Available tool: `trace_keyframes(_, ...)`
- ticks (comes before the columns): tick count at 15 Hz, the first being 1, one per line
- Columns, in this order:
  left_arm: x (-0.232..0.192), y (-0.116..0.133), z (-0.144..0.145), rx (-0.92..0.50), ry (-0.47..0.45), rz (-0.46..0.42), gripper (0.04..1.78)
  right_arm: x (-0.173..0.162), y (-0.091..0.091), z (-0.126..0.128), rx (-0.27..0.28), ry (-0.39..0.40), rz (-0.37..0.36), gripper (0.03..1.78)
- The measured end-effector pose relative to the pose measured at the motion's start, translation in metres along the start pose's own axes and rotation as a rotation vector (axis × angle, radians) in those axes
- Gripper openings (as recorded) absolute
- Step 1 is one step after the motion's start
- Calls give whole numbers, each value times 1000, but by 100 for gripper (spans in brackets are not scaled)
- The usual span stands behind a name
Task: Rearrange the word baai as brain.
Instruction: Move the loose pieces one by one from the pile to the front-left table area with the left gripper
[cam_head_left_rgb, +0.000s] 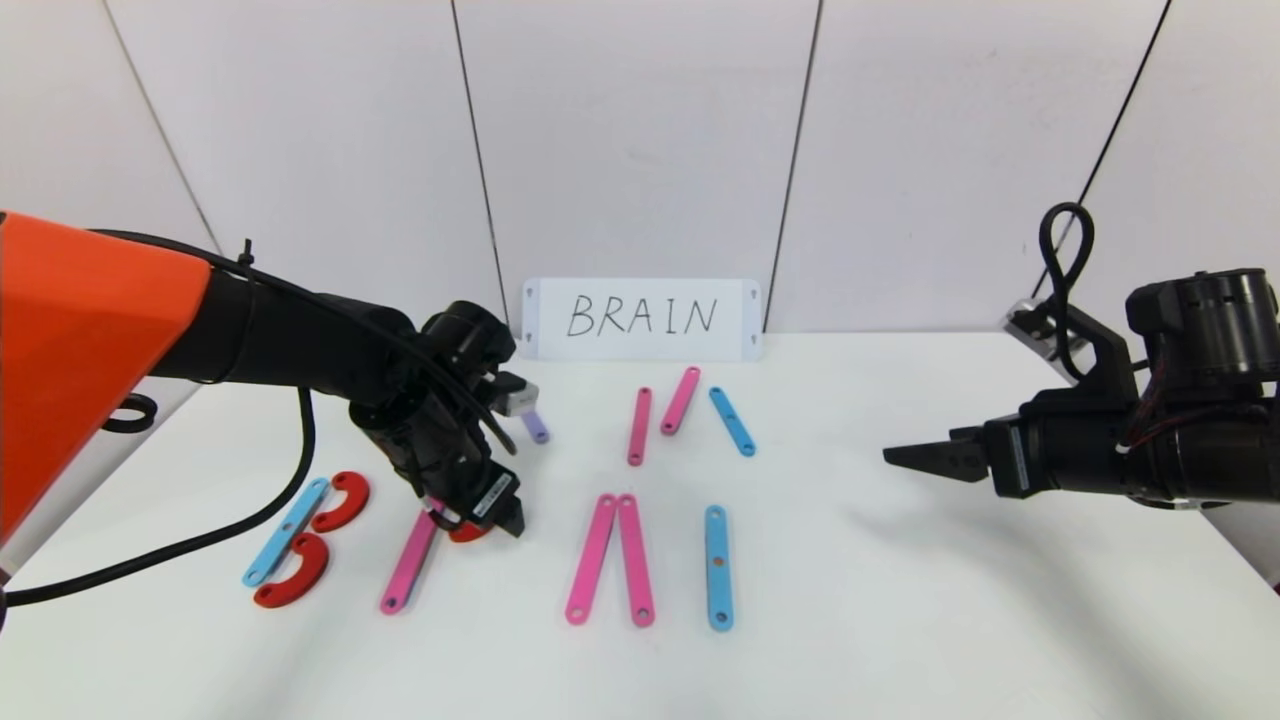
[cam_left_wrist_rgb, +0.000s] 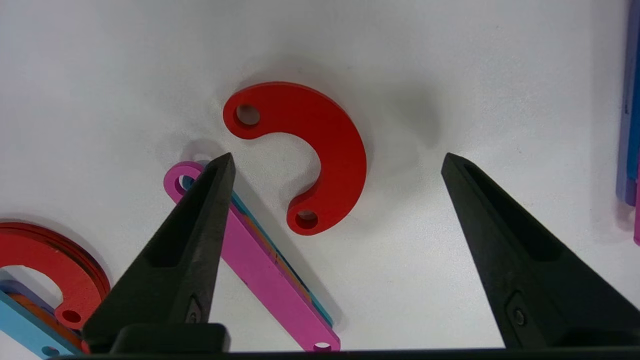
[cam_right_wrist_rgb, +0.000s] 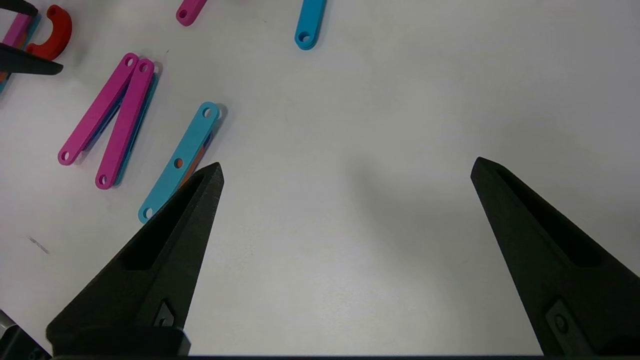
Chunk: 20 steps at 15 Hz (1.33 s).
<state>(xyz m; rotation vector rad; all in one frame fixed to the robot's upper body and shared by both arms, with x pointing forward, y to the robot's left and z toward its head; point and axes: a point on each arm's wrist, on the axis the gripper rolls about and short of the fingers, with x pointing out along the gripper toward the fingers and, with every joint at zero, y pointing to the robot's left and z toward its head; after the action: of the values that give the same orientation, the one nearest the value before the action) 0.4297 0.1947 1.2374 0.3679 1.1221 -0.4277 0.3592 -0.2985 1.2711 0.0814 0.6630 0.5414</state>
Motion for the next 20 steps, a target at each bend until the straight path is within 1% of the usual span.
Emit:
trace_keyframes(1,-1,0,2,-1,-10,1,162,0,0,0,0,0,0,173)
trace_keyframes(3,-5,1,7,-15,-34,4,172,0,0,0,0,0,0,173)
trace_keyframes(5,-10,2,15,-71,-72,8,174,0,0,0,0,0,0,173)
trace_keyframes(8,-14,6,33,-253,-141,20,174,0,0,0,0,0,0,173)
trace_keyframes(15,12,17,68,-605,-239,235,174,0,0,0,0,0,0,173)
trace_keyframes(17,23,19,74,-653,-259,289,174,0,0,0,0,0,0,173)
trace_keyframes(20,35,19,77,-676,-259,296,174,0,0,0,0,0,0,173)
